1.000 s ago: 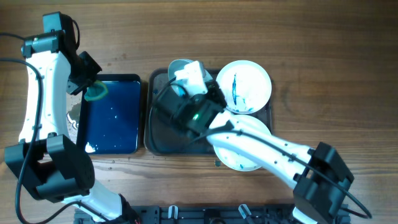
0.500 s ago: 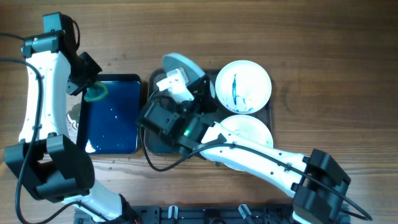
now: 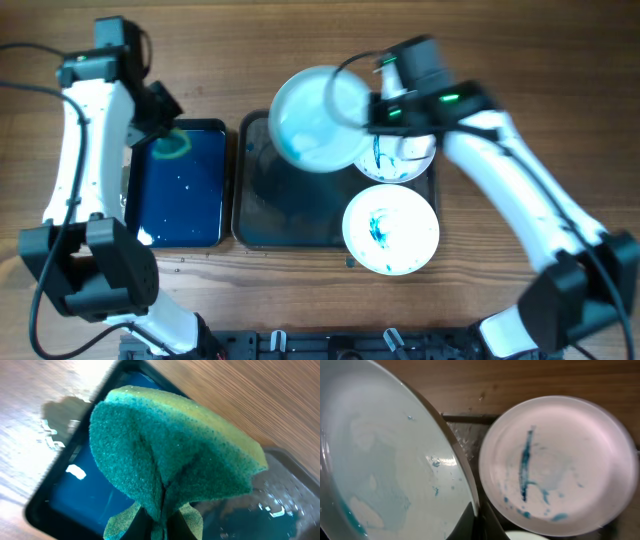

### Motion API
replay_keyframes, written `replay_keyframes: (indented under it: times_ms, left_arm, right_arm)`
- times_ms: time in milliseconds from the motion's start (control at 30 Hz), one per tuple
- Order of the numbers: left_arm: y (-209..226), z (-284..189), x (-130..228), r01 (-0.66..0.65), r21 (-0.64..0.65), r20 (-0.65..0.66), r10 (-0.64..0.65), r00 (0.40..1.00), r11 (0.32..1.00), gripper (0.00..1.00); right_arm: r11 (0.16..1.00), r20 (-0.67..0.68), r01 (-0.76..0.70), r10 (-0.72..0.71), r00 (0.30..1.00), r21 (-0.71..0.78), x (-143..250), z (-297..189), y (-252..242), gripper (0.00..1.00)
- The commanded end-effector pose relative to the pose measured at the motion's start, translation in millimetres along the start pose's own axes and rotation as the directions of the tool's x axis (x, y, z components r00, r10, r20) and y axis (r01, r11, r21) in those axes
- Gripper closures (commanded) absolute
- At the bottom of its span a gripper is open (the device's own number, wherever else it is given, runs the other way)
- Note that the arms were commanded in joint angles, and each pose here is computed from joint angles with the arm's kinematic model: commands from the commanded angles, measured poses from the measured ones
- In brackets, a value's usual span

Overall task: Clean dirty plates on tray and stack at the side
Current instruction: 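Lift the scrubbed plate with the right gripper and carry it right, then set the plate down on the table right of the tray, release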

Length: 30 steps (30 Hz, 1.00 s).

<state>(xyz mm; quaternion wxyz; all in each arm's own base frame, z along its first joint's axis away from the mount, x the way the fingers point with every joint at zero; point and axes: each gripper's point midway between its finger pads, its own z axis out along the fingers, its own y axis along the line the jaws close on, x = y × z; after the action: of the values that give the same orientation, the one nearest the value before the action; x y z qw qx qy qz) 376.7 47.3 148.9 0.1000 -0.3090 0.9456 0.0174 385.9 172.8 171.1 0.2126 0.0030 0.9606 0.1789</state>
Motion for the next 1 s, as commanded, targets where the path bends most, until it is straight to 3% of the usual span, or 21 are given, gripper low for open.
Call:
replay_keyframes:
  times_ms: [0,100,133,233,300,433,700,733,800,867,967]
  left_arm:
    - [-34,-7,14,-0.075,0.044,0.015,0.075,0.997,0.996,0.96]
    - [-55,-10,24,-0.134,0.065,0.028,0.132,0.991,0.989,0.96]
    - [-63,-11,28,-0.154,0.073,0.035,0.152,0.988,0.985,0.96]
    - [-74,-12,32,-0.181,0.088,0.050,0.177,0.983,0.979,0.96]
    - [-79,-13,35,-0.194,0.093,0.054,0.190,0.980,0.976,0.96]
    - [-87,-14,40,-0.217,0.100,0.057,0.212,0.976,0.971,0.96]
    - [-90,-15,40,-0.222,0.107,0.066,0.216,0.974,0.969,0.96]
    - [-90,-15,40,-0.222,0.107,0.066,0.216,0.974,0.969,0.96]
    - [-90,-15,40,-0.222,0.107,0.066,0.216,0.974,0.969,0.96]
    - [-90,-15,40,-0.223,0.107,0.066,0.217,0.974,0.969,0.96]
    - [-91,-15,40,-0.222,0.111,0.065,0.216,0.974,0.969,0.96]
  right_arm:
    - [0.986,0.053,-0.161,0.164,0.985,-0.050,-21,-52,-48,0.96]
    - [0.951,0.065,-0.303,0.299,0.952,0.066,-17,-70,-116,0.96]
    - [0.908,0.075,-0.384,0.377,0.923,0.170,-5,-77,-158,0.96]
    - [0.789,0.094,-0.510,0.511,0.854,0.341,28,-87,-223,0.96]
    - [0.695,0.118,-0.596,0.606,0.787,0.402,54,-90,-261,0.96]
    - [0.593,0.141,-0.683,0.702,0.698,0.427,99,-74,-305,0.96]
    - [0.629,0.168,-0.655,0.655,0.736,0.418,134,-25,-325,0.95]
    - [0.627,0.170,-0.657,0.657,0.735,0.418,135,-25,-325,0.90]
    - [0.629,0.177,-0.658,0.653,0.736,0.414,131,-26,-326,0.69]
    - [0.654,0.154,-0.652,0.651,0.744,0.384,124,-28,-319,0.67]
    - [0.781,0.078,-0.589,0.586,0.806,0.207,85,-41,-285,0.65]
